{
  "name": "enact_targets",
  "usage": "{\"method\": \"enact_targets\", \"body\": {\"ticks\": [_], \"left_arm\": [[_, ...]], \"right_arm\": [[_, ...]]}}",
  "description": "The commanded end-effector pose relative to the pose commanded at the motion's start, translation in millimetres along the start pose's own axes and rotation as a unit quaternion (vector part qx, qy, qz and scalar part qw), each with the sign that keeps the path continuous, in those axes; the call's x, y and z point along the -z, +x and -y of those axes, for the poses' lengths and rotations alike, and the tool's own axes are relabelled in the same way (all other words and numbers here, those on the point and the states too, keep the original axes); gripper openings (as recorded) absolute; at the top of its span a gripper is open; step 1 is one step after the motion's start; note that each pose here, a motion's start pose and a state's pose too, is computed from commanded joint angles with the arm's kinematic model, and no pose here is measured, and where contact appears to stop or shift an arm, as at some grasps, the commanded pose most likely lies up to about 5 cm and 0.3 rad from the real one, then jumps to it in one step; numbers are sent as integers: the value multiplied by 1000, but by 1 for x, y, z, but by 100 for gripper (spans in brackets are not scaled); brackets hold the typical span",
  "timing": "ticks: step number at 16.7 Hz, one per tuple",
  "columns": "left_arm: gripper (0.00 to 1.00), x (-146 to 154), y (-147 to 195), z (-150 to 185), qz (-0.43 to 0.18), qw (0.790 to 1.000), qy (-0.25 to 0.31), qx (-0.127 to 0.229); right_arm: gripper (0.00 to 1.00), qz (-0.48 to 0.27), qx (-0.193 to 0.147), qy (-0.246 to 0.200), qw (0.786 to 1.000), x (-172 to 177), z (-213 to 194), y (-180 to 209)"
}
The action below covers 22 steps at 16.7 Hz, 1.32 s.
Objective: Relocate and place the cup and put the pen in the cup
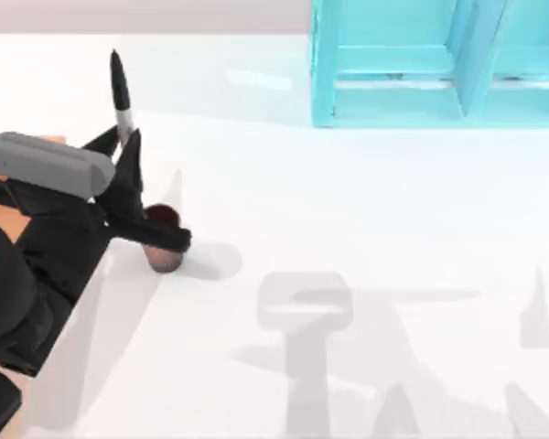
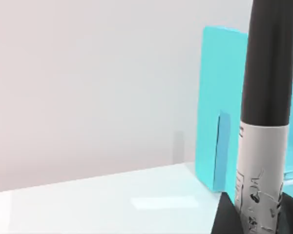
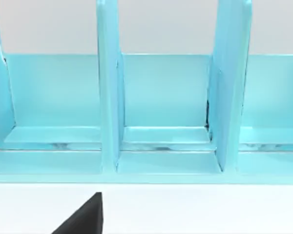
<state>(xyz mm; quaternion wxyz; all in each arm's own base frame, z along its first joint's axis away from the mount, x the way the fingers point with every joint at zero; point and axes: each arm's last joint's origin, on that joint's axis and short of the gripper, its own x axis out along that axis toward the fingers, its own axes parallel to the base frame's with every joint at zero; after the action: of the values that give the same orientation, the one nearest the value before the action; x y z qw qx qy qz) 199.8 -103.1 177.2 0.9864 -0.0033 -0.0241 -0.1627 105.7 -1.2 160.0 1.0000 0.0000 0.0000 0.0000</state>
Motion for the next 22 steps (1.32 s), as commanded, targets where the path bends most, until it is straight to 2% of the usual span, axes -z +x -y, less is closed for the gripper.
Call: {"method": "enact_targets", "body": {"ticks": [4, 11, 22], "left_arm": [[0, -3, -19, -5, 55, 998, -2, -3], [0, -3, -19, -5, 57, 998, -2, -1], [0, 12, 22, -6, 58, 998, -2, -3]], "right_arm": [[100, 0, 0, 0, 1000, 0, 0, 0], [100, 0, 0, 0, 1000, 0, 0, 0], [100, 0, 0, 0, 1000, 0, 0, 0]]}}
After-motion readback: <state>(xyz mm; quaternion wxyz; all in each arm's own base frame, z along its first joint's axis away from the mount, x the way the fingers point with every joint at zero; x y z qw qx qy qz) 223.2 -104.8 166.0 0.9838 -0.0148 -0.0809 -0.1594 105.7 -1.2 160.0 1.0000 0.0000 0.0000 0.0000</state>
